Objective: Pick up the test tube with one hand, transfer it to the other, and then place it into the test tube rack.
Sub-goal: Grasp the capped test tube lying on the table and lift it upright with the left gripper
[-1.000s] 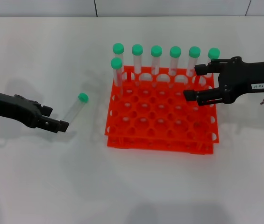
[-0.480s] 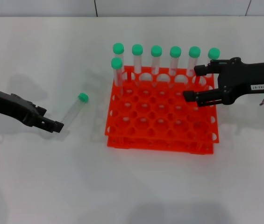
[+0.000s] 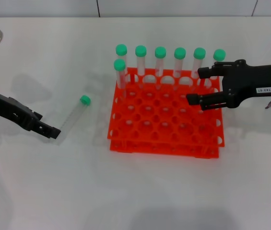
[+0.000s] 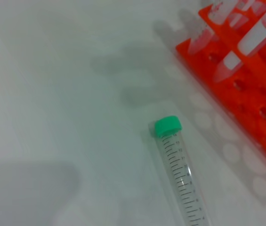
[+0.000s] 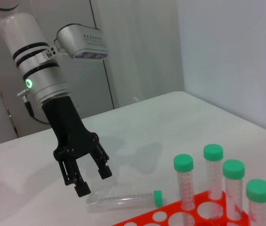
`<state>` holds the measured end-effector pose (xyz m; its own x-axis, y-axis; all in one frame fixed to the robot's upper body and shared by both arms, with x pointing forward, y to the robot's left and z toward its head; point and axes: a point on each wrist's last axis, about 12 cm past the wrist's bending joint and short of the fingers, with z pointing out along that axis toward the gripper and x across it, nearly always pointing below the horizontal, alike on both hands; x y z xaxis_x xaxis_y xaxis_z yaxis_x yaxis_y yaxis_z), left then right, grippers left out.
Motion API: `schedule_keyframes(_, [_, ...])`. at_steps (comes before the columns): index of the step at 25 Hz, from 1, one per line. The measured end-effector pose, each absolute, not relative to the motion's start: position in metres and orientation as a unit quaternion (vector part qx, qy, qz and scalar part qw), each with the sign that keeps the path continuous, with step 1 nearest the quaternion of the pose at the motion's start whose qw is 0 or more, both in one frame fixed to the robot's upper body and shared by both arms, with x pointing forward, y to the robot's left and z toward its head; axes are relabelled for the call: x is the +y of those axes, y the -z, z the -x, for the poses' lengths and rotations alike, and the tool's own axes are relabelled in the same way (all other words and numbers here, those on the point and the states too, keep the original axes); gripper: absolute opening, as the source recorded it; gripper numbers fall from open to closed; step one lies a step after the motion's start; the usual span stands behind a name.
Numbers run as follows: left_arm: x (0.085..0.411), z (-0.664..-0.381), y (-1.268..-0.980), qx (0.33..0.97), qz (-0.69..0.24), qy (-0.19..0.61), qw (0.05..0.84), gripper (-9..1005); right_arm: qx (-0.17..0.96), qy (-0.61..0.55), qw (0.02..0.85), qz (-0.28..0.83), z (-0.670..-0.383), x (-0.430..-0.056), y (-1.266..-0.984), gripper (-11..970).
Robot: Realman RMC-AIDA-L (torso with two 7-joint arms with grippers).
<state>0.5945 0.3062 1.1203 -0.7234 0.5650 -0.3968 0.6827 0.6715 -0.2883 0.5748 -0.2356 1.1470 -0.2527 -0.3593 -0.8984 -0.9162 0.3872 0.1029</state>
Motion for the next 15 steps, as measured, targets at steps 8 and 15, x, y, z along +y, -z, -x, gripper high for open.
schedule_keyframes(8, [0.298, -0.597, -1.119, 0.902, -0.354, 0.208, 0.138, 865, 0.718, -0.332, 0.418, 0.446, -0.574, -0.234, -1.146, 843])
schedule_keyframes(15, [0.289, -0.6, -1.118, 0.897, -0.364, 0.207, 0.142, 858, 0.719, -0.332, 0.418, 0.446, -0.574, -0.235, -1.146, 844])
